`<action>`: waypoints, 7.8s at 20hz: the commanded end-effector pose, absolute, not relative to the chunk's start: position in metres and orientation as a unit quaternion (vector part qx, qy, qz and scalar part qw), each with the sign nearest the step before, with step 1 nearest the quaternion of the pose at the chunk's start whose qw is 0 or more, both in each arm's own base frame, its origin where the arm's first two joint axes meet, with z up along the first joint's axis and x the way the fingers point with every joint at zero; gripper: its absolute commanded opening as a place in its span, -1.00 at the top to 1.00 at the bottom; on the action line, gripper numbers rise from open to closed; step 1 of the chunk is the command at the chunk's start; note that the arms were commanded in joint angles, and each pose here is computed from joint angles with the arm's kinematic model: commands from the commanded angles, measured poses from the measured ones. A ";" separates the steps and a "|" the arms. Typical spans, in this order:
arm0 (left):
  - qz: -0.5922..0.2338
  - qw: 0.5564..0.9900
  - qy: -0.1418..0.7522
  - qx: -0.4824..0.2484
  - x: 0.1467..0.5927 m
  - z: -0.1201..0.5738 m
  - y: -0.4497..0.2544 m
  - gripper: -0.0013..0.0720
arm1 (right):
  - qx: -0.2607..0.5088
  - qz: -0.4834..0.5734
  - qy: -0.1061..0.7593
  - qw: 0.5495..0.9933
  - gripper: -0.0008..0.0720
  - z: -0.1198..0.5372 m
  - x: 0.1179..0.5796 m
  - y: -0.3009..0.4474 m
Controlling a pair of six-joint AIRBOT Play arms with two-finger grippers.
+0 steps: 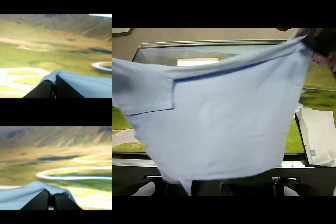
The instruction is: Fold the clothes and pants, and hang the long-sleeved shirts on hangers.
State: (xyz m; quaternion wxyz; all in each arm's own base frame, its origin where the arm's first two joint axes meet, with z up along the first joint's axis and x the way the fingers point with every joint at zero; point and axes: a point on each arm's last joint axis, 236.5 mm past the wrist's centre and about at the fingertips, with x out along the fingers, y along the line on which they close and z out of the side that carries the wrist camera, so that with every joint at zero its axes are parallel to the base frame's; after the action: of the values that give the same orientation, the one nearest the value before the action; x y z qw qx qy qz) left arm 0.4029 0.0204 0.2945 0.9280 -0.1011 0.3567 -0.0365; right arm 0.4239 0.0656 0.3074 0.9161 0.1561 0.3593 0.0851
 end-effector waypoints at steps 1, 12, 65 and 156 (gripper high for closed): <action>-0.066 0.855 0.495 -0.137 0.475 0.152 0.009 0.93 | 0.140 0.066 0.513 0.845 0.88 0.165 0.481 0.063; -0.068 0.886 0.428 -0.164 0.622 0.008 -0.005 0.92 | 0.149 0.013 0.508 0.848 0.88 0.000 0.595 0.045; 0.010 0.693 0.709 -0.131 0.468 -0.042 0.031 -0.97 | 0.019 -0.044 0.750 0.659 -0.37 -0.038 0.448 -0.012; -0.089 0.710 0.559 -0.419 0.290 0.029 -0.100 0.93 | 0.226 0.081 0.678 0.695 0.88 -0.011 0.299 0.033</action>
State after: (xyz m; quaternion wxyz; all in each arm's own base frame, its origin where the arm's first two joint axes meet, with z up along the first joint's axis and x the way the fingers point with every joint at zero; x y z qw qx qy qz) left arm 0.2524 -0.0941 0.0376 0.6966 -0.4198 0.5760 -0.0827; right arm 0.2695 0.0295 -0.0037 0.6702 0.2716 0.6869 0.0726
